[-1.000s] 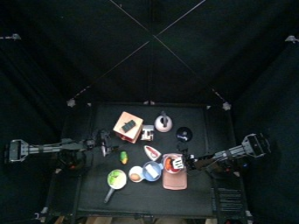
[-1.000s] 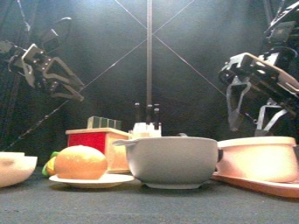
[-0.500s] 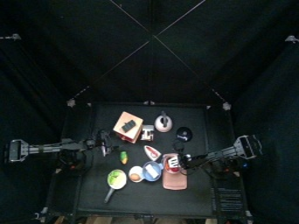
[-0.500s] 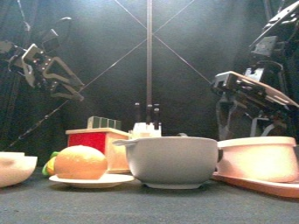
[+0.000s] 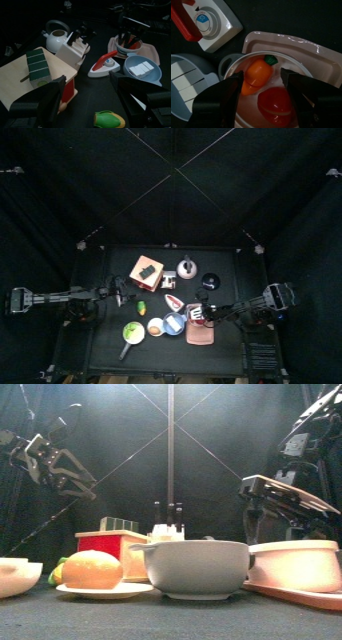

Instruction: Grab carrot

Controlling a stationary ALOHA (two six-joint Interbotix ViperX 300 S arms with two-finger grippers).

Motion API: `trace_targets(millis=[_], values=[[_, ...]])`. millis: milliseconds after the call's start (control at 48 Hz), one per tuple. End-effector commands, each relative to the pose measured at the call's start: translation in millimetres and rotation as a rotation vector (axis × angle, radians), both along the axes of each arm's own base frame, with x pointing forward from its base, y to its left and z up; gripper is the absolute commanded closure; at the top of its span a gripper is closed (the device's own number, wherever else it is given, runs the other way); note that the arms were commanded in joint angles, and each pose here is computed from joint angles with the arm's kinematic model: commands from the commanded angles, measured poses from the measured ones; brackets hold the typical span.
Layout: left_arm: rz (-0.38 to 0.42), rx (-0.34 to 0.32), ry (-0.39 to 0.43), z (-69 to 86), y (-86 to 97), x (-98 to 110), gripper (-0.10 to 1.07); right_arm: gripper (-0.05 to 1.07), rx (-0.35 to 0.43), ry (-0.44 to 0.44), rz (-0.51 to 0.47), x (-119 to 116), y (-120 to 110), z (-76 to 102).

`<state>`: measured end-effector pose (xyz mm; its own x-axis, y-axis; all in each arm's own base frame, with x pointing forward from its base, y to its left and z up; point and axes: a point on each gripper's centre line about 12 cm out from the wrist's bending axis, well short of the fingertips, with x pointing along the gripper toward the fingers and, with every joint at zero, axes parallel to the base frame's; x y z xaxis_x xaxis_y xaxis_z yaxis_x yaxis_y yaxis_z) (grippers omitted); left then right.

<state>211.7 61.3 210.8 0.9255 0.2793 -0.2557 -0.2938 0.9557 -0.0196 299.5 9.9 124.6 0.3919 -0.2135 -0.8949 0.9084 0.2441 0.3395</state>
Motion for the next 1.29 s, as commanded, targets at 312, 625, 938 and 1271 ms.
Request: trace_targets(millis=[312, 625, 938, 1271], values=[[-0.002, 0.006, -0.014, 5.0, 0.3, 2.3, -0.04, 0.11, 0.003, -0.005, -0.018, 10.4, -4.0, 0.1], [-0.002, 0.006, -0.014, 5.0, 0.3, 2.3, -0.04, 0.19, 0.005, 0.022, -0.022, 12.9, -3.3, -9.0], [-0.002, 0.007, -0.014, 4.8, 0.3, 2.5, -0.04, 0.33, 0.002, 0.002, -0.022, 14.9, -4.1, -1.8], [-0.002, 0.007, -0.014, 5.0, 0.3, 2.3, -0.04, 0.34, -0.022, -0.019, -0.041, 7.6, -6.9, 19.9]])
